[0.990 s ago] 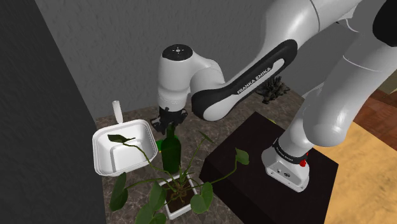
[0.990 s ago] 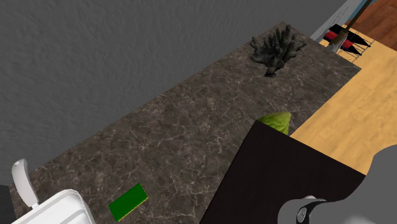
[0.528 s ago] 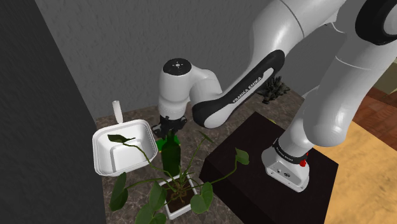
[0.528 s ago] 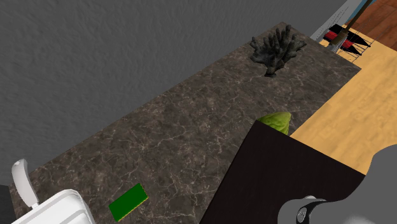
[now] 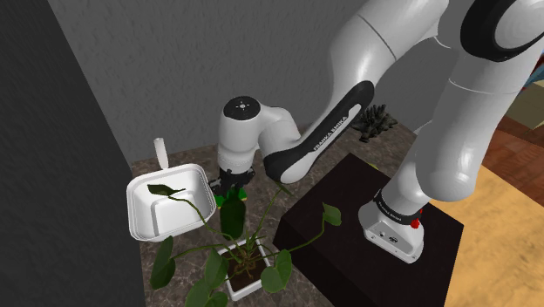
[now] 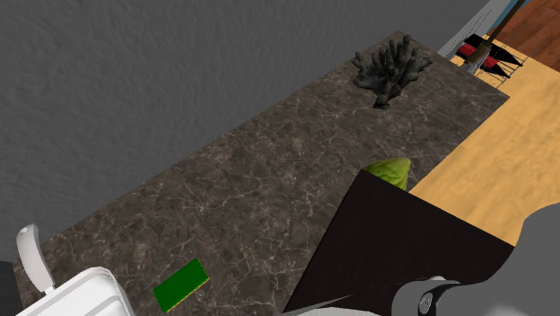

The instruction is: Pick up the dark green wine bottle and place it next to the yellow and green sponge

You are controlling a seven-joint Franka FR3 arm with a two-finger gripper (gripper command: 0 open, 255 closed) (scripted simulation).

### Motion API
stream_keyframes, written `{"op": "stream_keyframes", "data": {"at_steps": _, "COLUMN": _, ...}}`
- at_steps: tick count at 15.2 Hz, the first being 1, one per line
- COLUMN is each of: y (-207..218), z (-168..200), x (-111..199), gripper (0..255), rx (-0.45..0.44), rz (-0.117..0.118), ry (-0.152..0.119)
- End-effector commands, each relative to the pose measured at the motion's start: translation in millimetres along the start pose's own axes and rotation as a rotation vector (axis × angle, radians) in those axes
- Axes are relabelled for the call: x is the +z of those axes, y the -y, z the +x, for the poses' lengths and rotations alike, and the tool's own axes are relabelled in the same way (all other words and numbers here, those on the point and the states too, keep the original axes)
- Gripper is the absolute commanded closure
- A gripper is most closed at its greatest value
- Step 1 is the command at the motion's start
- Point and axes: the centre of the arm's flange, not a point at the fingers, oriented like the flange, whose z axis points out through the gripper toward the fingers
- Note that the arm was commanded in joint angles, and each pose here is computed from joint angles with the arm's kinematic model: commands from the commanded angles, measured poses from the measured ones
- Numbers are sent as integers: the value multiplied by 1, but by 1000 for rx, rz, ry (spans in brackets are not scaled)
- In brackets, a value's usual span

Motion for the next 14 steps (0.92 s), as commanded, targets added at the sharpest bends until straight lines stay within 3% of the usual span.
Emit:
{"op": "stream_keyframes", "data": {"at_steps": 1, "y": 0, "z": 0, "x": 1, "gripper": 255, "rx": 0, "rz": 1, "ry": -1}}
{"op": "stream_keyframes", "data": {"at_steps": 6, "y": 0, "z": 0, "x": 1, "gripper": 255, "rx": 0, "rz": 1, "ry": -1}}
{"op": "stream_keyframes", "data": {"at_steps": 7, "y": 0, "z": 0, "x": 1, "gripper": 0, "rx": 0, "rz": 1, "ry": -1}}
{"op": "stream_keyframes", "data": {"at_steps": 12, "y": 0, "z": 0, "x": 1, "gripper": 0, "rx": 0, "rz": 1, "ry": -1}}
{"op": "stream_keyframes", "data": {"at_steps": 14, "y": 0, "z": 0, "x": -25, "gripper": 0, "rx": 0, "rz": 1, "ry": -1}}
